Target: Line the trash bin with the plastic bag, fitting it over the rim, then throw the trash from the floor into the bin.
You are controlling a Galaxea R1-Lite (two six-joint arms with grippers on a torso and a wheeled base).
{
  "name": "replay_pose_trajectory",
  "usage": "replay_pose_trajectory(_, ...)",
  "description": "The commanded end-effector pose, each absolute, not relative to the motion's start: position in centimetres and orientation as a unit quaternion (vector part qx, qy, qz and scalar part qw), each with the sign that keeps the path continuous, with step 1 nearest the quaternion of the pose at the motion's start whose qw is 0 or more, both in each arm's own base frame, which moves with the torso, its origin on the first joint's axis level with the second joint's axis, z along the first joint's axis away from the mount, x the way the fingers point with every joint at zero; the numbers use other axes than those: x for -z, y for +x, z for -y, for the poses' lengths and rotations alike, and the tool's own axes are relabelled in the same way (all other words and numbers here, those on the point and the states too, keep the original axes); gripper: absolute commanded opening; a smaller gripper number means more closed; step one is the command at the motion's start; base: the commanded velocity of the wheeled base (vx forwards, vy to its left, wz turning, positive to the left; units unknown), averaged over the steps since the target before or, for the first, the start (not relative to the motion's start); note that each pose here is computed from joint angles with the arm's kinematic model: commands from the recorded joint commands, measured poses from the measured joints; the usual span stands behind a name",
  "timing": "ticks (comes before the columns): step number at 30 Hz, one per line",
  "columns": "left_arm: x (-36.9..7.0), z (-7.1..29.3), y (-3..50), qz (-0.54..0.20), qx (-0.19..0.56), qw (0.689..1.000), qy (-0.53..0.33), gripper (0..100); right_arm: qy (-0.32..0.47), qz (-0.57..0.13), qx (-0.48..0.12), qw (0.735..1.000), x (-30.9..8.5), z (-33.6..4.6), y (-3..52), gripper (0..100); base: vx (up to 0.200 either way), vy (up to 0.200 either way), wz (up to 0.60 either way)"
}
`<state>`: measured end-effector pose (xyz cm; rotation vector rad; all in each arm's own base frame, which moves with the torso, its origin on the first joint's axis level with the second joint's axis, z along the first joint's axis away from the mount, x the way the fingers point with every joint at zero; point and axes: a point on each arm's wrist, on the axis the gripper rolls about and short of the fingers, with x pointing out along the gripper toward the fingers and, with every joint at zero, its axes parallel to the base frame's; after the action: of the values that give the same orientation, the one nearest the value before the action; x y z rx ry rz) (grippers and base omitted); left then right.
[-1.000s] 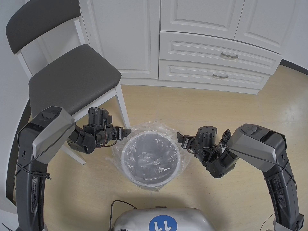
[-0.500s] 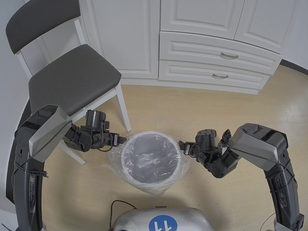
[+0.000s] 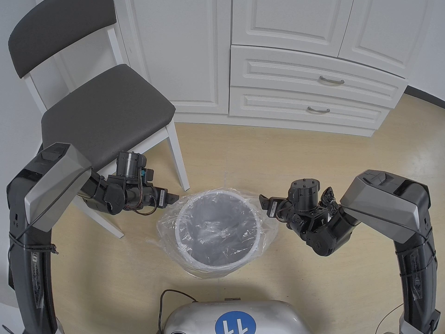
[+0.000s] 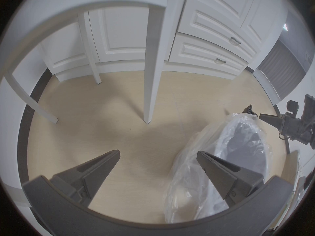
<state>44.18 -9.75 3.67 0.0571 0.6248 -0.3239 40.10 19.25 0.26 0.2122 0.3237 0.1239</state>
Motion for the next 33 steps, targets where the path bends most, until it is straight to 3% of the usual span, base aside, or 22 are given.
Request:
replay_pose_trajectory(1,-6.7,9.9,42.0,-0.291,0.170,0.940,0.044,100,0.067,-0.163,-0.087,0.980,-3.0,-19.7,37.1,100,0.000,0.000,0.00)
replay_pose_trajectory(11,-4.7,7.4,40.3,-0.320,0.217,0.913,0.126,100,-0.070,-0.224,-0.093,0.968,-0.5,-17.0,34.4,100,0.000,0.000,0.00)
replay_pose_trajectory(24,-0.9,7.1,41.1,-0.357,0.244,0.892,0.130,100,-0.098,-0.283,-0.105,0.948,5.0,-17.3,34.3,100,0.000,0.000,0.00)
replay_pose_trajectory(33,1.6,7.6,41.7,-0.380,0.245,0.882,0.131,100,-0.100,-0.299,-0.117,0.942,6.6,-17.8,34.1,100,0.000,0.000,0.00)
